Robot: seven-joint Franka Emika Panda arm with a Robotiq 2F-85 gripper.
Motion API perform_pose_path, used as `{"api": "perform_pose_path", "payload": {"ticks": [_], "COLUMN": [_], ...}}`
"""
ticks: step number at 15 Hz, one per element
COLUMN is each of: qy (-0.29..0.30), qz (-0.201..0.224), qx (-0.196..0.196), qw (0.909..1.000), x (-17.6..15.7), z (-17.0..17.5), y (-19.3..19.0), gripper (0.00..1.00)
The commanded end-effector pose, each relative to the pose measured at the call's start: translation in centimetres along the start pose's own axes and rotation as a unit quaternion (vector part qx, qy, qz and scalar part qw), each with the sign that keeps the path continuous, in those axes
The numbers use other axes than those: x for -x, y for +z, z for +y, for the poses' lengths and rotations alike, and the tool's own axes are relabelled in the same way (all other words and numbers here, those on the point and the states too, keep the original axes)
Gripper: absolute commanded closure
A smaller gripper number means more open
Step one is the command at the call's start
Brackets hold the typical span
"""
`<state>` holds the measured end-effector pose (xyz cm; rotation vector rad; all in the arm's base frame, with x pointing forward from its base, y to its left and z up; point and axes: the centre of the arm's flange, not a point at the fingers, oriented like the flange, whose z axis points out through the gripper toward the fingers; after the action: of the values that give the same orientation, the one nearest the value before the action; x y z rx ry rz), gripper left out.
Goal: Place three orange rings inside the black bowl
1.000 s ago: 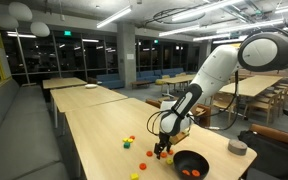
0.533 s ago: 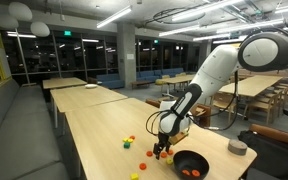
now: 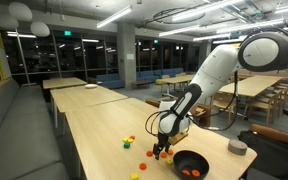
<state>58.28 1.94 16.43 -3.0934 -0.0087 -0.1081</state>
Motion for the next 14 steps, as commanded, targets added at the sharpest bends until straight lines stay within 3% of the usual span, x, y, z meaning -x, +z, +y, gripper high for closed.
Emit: {"api": "perform_pose_path", "payload": {"ticks": [1,14], "qy": [-0.006,-0.001], "qz": [0.0,-0.012], "qx": [0.007,0.01], "qw": [1.0,0.9999], "x": [-0.7,-0.9], "z": [-0.2,0.5], "y": [-0.4,0.6], "gripper": [0.0,0.0]}}
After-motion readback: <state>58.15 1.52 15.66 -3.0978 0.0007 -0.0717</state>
